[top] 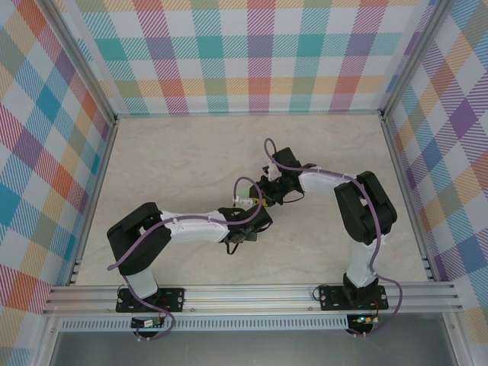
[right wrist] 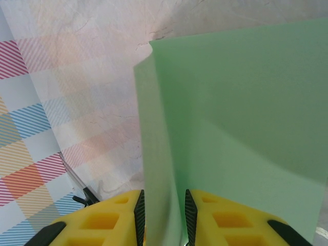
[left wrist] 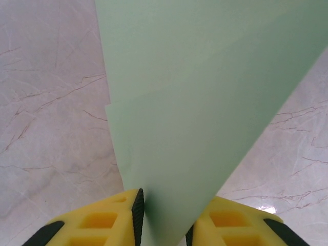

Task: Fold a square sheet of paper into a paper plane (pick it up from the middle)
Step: Third fold the triangle at the center of the table.

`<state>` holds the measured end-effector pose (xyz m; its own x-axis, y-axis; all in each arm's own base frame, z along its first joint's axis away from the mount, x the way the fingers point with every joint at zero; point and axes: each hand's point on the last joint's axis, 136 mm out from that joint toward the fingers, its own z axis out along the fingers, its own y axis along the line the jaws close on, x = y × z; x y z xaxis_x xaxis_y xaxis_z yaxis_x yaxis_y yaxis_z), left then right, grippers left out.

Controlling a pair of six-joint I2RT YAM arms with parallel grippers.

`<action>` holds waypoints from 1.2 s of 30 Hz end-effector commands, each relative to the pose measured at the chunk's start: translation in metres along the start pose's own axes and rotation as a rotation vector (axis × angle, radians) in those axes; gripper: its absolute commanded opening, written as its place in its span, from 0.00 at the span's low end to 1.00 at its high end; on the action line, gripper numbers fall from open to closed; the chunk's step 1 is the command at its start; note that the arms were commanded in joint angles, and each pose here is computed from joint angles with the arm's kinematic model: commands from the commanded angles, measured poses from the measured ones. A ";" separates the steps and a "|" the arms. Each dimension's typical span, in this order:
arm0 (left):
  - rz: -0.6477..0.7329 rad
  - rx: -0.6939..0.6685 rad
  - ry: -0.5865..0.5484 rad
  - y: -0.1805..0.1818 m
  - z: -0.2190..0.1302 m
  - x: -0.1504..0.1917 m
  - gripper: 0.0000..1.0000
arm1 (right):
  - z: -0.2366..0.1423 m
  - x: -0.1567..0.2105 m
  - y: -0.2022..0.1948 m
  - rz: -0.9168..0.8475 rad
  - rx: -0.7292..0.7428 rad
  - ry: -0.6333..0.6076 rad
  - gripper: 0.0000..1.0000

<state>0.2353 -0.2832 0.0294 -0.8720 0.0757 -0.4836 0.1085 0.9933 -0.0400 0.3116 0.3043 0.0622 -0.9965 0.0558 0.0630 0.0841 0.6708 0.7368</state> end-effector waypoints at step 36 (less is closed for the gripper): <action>-0.035 0.360 -0.048 -0.009 -0.011 -0.010 0.00 | -0.053 0.010 -0.010 -0.016 0.092 -0.167 0.62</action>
<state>0.2361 -0.2777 0.0306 -0.8618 0.0389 -0.5058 0.1870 0.9512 -0.2454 0.3064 0.2623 0.0882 -0.9860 0.1520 -0.0691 0.0679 0.7433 0.6655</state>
